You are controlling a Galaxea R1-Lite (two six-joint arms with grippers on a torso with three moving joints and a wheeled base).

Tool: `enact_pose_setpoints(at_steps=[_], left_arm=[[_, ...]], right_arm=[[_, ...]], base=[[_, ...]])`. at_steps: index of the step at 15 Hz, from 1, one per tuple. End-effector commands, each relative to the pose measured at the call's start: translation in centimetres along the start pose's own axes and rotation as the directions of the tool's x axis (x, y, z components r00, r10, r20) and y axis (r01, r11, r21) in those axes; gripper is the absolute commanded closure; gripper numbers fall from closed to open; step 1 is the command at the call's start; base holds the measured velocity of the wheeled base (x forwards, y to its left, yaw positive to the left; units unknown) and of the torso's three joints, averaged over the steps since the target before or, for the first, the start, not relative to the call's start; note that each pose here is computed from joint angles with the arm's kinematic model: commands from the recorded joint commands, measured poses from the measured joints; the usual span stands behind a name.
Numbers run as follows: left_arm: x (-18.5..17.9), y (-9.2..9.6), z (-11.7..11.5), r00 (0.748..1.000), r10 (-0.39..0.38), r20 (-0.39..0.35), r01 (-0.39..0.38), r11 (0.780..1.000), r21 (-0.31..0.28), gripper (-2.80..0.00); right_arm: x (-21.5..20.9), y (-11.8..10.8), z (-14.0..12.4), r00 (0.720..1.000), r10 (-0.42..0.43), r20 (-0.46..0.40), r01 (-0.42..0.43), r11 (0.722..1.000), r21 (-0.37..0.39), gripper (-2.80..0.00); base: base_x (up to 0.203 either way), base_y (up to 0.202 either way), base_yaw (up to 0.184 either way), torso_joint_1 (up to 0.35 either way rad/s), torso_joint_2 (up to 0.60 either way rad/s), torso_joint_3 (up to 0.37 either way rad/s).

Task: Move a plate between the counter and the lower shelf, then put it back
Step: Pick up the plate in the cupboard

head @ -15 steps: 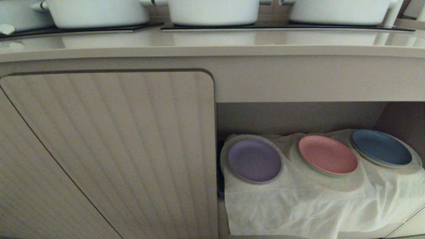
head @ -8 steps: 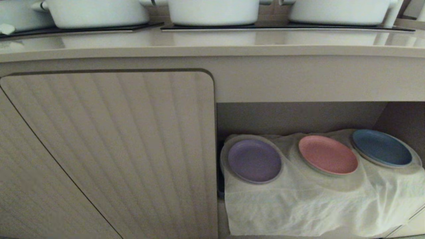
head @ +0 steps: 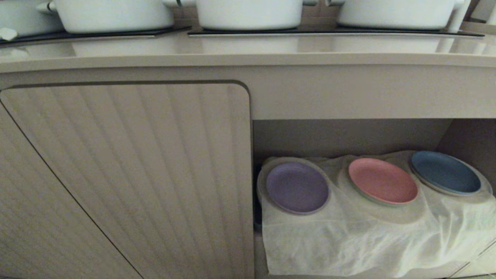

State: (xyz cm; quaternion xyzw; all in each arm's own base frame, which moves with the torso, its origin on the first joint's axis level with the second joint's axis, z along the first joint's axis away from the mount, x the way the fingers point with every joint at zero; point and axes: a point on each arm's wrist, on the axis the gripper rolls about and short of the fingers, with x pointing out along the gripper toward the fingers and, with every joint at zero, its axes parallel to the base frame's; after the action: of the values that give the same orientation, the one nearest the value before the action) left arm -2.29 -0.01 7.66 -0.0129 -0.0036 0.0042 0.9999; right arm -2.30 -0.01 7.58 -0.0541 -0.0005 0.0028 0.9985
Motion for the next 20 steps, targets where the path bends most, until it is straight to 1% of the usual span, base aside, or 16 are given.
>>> enact_pose_setpoints(at_steps=[1, 3, 5, 7, 9, 10, 12, 14, 16, 18, 19, 20], left_arm=[[0.0, 0.0, 0.0, 1.000, 0.001, -0.001, -0.001, 1.000, 0.000, 0.00], [0.0, 0.0, 0.0, 1.000, 0.001, -0.001, -0.001, 1.000, 0.000, 0.00], [0.0, 0.0, 0.0, 1.000, 0.001, -0.001, -0.001, 1.000, 0.000, 0.00], [0.0, 0.0, 0.0, 1.000, 0.001, -0.001, -0.001, 1.000, 0.000, 0.00], [0.0, 0.0, 0.0, 1.000, 0.001, -0.001, -0.001, 1.000, 0.000, 0.00], [0.0, 0.0, 0.0, 1.000, 0.001, -0.001, -0.001, 1.000, 0.000, 0.00], [0.0, 0.0, 0.0, 1.000, 0.001, -0.001, -0.001, 1.000, 0.000, 0.00], [0.0, 0.0, 0.0, 1.000, 0.001, -0.001, -0.001, 1.000, 0.000, 0.00], [0.0, 0.0, 0.0, 1.000, 0.001, -0.001, -0.001, 1.000, 0.000, 0.00], [0.0, 0.0, 0.0, 1.000, 0.001, -0.001, -0.001, 1.000, 0.000, 0.00], [0.0, 0.0, 0.0, 1.000, 0.001, -0.001, -0.001, 1.000, 0.000, 0.00], [0.0, 0.0, 0.0, 1.000, 0.001, -0.001, -0.001, 1.000, 0.000, 0.00]], right_arm=[[-0.1, -0.1, 0.6, 0.999, 0.000, 0.035, 0.000, 1.000, 0.011, 0.00], [-0.2, -0.1, 1.0, 0.999, 0.013, 0.052, -0.014, 1.000, 0.009, 0.00], [-0.6, -0.2, 2.2, 0.996, 0.020, 0.091, -0.021, 1.000, 0.007, 0.00], [-1.1, -0.2, 3.2, 0.991, 0.052, 0.121, -0.052, 0.999, -0.002, 0.00], [-1.4, -0.1, 3.6, 0.987, 0.116, 0.115, -0.116, 0.993, -0.014, 0.00], [-1.5, 0.0, 3.9, 0.979, 0.171, 0.114, -0.169, 0.985, -0.024, 0.00], [-1.3, 0.2, 4.6, 0.955, 0.281, 0.099, -0.279, 0.960, -0.039, 0.00], [-0.6, 0.2, 5.4, 0.933, 0.356, 0.053, -0.354, 0.934, -0.036, 0.00], [0.5, 0.2, 6.9, 0.913, 0.408, 0.004, -0.408, 0.913, -0.017, 0.00], [1.8, 0.1, 8.2, 0.898, 0.438, -0.050, -0.438, 0.899, 0.008, 0.00], [2.4, 0.0, 8.6, 0.882, 0.466, -0.070, -0.466, 0.885, 0.019, 0.00], [3.0, 0.1, 8.8, 0.861, 0.501, -0.091, -0.501, 0.865, 0.029, 0.00]], base=[[0.000, 0.000, 0.000, 0.000, 0.00, 0.000], [0.000, 0.000, 0.000, 0.000, 0.00, 0.000], [0.000, 0.000, 0.000, 0.000, 0.00, 0.000], [0.000, 0.000, 0.000, 0.000, 0.00, 0.000], [0.000, 0.000, 0.000, 0.000, 0.00, 0.000], [0.000, 0.000, 0.000, 0.000, 0.00, 0.000], [0.000, 0.000, 0.000, 0.000, 0.00, 0.000], [0.000, 0.000, 0.000, 0.000, 0.00, 0.000], [0.000, 0.000, 0.000, 0.000, 0.00, 0.000], [0.000, 0.000, 0.000, 0.000, 0.00, 0.000], [0.000, 0.000, 0.000, 0.000, 0.00, 0.000], [0.000, 0.000, 0.000, 0.000, 0.00, 0.000]])
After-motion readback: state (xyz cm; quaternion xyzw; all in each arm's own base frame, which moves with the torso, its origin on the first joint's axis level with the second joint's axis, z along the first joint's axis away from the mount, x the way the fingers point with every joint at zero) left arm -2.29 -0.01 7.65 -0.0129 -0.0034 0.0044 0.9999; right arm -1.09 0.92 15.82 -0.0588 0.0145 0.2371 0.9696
